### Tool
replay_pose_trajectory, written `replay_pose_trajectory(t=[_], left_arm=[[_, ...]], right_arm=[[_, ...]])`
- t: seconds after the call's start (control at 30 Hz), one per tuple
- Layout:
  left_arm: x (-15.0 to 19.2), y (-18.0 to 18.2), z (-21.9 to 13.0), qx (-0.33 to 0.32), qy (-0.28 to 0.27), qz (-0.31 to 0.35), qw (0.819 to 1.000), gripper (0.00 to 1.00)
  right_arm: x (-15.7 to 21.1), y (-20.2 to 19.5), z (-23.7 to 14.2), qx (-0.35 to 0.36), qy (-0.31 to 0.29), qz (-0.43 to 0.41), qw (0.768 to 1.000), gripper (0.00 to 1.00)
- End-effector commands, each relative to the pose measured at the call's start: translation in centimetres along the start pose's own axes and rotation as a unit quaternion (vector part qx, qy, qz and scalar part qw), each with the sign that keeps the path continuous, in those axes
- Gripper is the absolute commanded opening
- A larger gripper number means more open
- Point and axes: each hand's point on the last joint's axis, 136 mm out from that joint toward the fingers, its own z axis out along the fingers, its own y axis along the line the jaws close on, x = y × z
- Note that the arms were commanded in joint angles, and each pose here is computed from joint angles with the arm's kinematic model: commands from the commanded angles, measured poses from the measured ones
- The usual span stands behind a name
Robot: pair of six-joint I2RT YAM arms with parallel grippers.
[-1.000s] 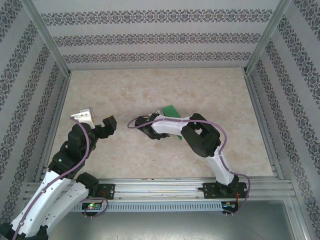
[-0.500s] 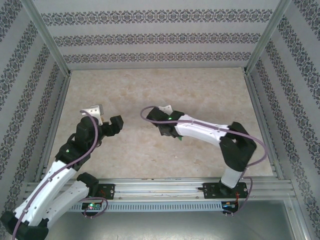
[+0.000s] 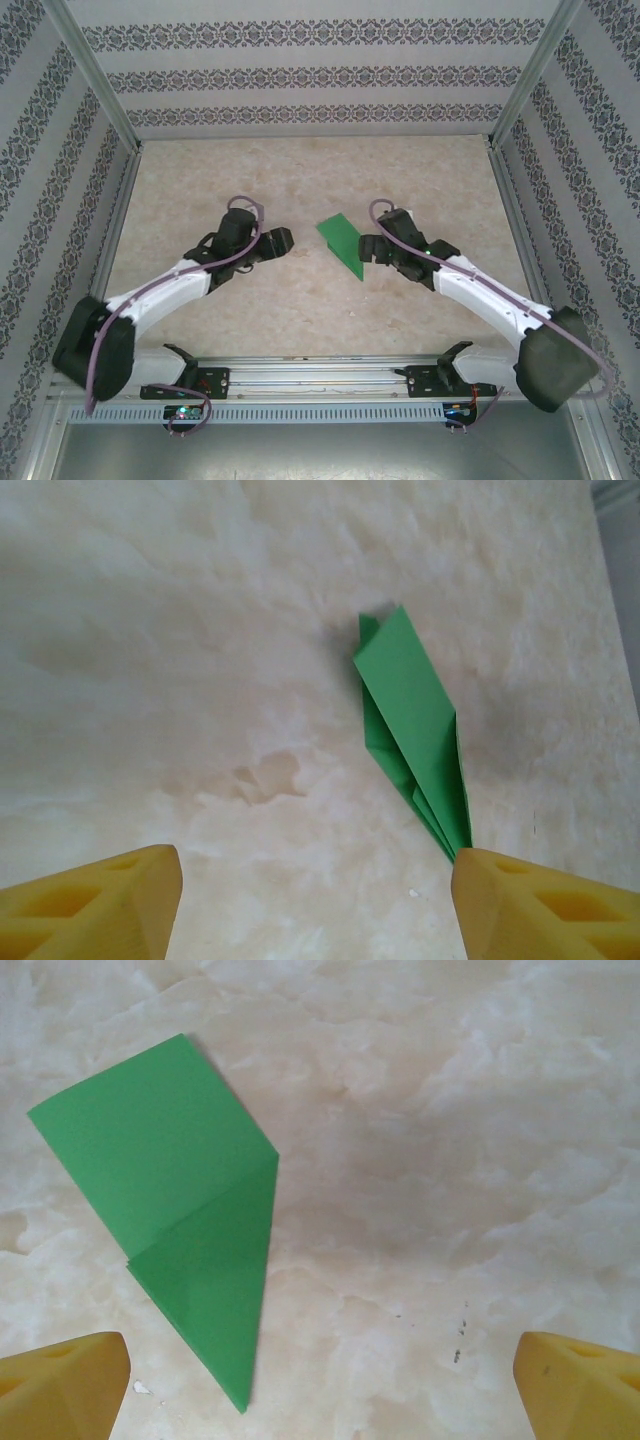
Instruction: Fold a paper plane with a square sheet of paper (fold left side to right side)
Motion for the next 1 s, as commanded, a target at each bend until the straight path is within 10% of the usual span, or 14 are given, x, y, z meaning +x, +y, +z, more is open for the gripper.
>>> replay_pose_trajectory(t=[0.0, 0.97], left_arm=[[-1.5, -5.2, 1.6, 0.085, -0.006, -0.011, 0.996, 0.71], [0.6, -5.1, 15.5, 0.077, 0.045, -0.080, 0.993, 0.35]], right_arm=[[-0.3, 0.3, -0.7, -0.057, -0.020, 0.019, 0.998, 0.98], [0.3, -4.0, -2.4, -0.176, -0.042, 0.145, 0.973, 0.98]])
